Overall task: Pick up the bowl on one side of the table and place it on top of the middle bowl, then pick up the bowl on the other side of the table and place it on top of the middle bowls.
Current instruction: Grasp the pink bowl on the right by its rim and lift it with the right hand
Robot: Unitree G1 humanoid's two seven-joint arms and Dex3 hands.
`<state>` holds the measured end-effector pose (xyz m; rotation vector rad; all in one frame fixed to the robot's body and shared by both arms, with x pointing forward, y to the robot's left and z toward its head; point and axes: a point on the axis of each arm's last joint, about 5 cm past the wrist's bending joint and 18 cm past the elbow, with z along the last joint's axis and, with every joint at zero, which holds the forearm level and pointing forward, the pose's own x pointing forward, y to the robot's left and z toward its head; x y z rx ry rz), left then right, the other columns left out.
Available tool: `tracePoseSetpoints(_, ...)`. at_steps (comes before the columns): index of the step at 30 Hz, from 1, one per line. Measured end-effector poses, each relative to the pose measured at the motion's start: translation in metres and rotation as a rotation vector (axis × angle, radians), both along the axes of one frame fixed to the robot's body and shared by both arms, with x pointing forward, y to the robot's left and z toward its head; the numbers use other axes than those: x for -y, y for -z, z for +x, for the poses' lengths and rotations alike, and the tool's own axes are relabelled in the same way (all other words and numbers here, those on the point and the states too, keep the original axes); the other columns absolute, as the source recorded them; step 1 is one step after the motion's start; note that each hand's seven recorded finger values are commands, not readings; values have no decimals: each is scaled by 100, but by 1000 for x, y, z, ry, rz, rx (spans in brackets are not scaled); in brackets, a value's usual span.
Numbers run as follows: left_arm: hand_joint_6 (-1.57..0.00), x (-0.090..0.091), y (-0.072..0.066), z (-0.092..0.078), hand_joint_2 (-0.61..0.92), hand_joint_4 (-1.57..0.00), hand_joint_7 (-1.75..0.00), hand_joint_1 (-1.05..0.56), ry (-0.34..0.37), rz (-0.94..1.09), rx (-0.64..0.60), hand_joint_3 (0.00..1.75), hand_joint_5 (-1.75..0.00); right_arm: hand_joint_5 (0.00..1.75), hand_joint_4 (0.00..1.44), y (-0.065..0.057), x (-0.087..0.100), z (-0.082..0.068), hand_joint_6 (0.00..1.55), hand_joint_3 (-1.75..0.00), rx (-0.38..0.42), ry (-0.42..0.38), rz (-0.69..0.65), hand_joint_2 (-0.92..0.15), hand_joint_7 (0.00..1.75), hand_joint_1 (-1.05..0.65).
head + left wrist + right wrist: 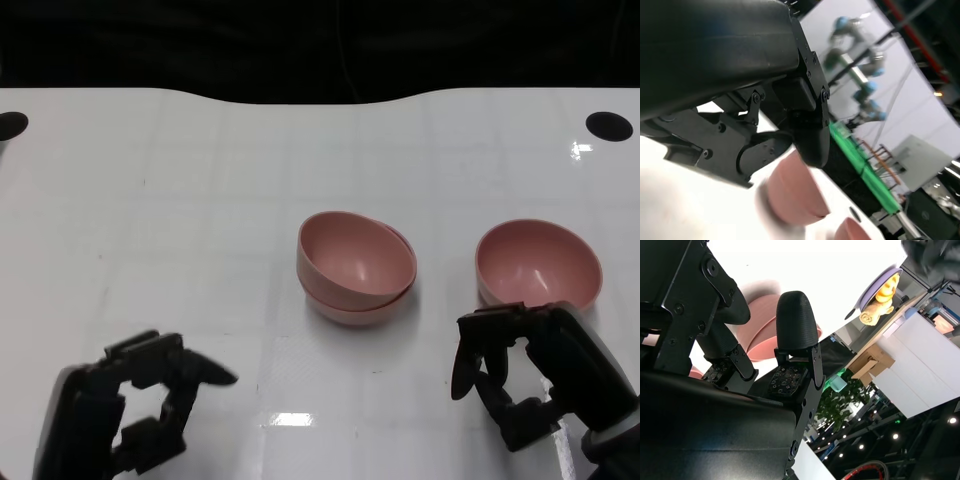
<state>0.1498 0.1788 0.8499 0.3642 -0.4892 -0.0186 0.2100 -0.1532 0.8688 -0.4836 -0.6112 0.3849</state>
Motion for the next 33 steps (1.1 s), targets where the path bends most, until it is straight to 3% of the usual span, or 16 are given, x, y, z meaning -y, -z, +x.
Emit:
tracePoseSetpoints(10, -88, 0, 1, -1, 28, -92, -152, 3, 25, -27, -3, 157, -175, 175, 103, 0, 0, 0, 103, -175, 0, 2, 3, 3, 125, 22)
tracePoseSetpoints(11, -87, 0, 1, -1, 28, -92, -153, 3, 26, -27, -3, 157, -175, 167, 94, 0, 0, 0, 96, -168, 0, 3, 3, 1, 120, 18)
tracePoseSetpoints(12, -87, 0, 1, -1, 30, -93, -154, 3, 26, -30, -4, 155, -175, 143, 82, -1, 0, 0, 81, -144, -2, 4, -1, -10, 105, 10)
tracePoseSetpoints(13, -86, 1, 1, -1, 31, -93, -156, 1, 26, -39, -4, 154, -175, 119, 56, -5, 2, 1, 58, -99, -3, 17, -20, -30, 84, -9)
tracePoseSetpoints(15, -85, 3, 2, -1, 32, -93, -158, 1, 28, -59, -6, 152, -175, 99, 31, -22, 10, 5, 38, -28, 22, 71, -78, -64, 57, -28)
tracePoseSetpoints(17, -85, 4, 2, -1, 32, -93, -158, 1, 34, -63, -10, 151, -175, 95, 21, -45, 20, 9, 32, -9, 70, 147, -150, -73, 49, -35)
tracePoseSetpoints(20, -85, 3, 2, -1, 32, -93, -158, 2, 33, -63, -13, 151, -175, 95, 17, -60, 27, 9, 31, -4, 86, 213, -199, -76, 47, -37)
tracePoseSetpoints(24, -85, 2, 2, -2, 32, -92, -158, 2, 34, -61, -18, 151, -175, 94, 13, -57, 26, 3, 27, -1, 37, 228, -231, -74, 44, -37)
tracePoseSetpoints(33, -84, 2, 2, -2, 32, -92, -157, 3, 24, -59, -16, 152, -175, 88, 8, -71, 28, 1, 22, 0, 6, 281, -327, -70, 39, -41)
